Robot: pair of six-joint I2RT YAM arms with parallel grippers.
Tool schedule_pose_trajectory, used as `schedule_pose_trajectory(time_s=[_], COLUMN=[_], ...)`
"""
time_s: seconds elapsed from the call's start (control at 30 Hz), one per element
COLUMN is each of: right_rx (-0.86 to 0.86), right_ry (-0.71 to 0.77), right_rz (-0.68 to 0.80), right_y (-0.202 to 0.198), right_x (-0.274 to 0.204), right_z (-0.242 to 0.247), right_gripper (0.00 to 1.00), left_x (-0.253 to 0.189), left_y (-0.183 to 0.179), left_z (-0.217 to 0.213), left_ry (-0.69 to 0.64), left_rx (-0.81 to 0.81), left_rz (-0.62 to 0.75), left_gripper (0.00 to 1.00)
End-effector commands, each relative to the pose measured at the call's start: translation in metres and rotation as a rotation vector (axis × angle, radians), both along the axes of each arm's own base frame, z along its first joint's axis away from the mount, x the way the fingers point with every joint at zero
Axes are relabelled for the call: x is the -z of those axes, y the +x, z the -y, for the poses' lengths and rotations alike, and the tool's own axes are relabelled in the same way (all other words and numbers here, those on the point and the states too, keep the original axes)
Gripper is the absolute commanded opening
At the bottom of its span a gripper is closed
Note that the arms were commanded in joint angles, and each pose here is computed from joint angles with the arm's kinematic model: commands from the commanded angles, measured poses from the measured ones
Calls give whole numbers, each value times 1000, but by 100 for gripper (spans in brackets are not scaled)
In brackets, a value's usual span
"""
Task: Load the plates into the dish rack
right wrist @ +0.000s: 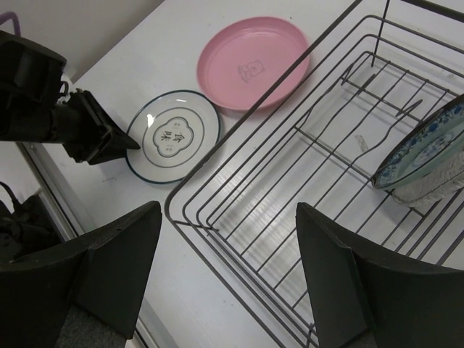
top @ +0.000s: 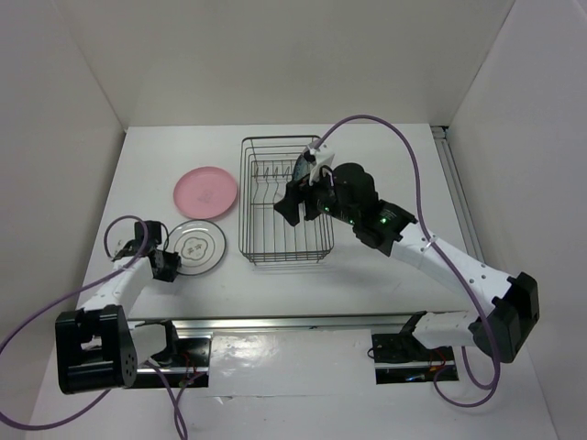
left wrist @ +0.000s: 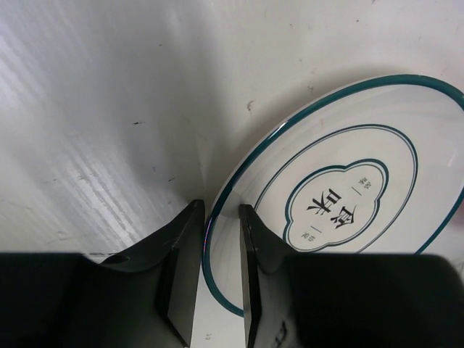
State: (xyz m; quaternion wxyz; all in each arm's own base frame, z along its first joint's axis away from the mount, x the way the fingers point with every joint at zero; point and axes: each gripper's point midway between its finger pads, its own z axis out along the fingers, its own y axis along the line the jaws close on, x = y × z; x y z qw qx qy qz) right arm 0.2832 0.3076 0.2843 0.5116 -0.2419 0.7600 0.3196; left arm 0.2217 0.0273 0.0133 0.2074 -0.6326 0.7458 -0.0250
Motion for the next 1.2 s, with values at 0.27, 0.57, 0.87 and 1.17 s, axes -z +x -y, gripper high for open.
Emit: schedule_pose_trajectory(time_s=[0.27, 0.57, 0.87, 1.17], right_rx=[-9, -28, -39, -39], right_ry=[84, 93, 95, 89], right_rz=[80, 70, 68, 61], right_y=[-2, -4, -6, -3], right_x=[-34, -35, -35, -34], right_z=[1, -3, -4, -6], right_gripper=[82, 82, 82, 82], left_x=[18, -18, -75, -127], left_y=[-42, -43, -10, 24], left_z=[-9, -18, -35, -33], left_ry=[46, 122, 290, 366], left_rx=[-3, 13, 130, 250], left_rz=[-155, -41, 194, 364], left_gripper=[0, 0, 0, 0])
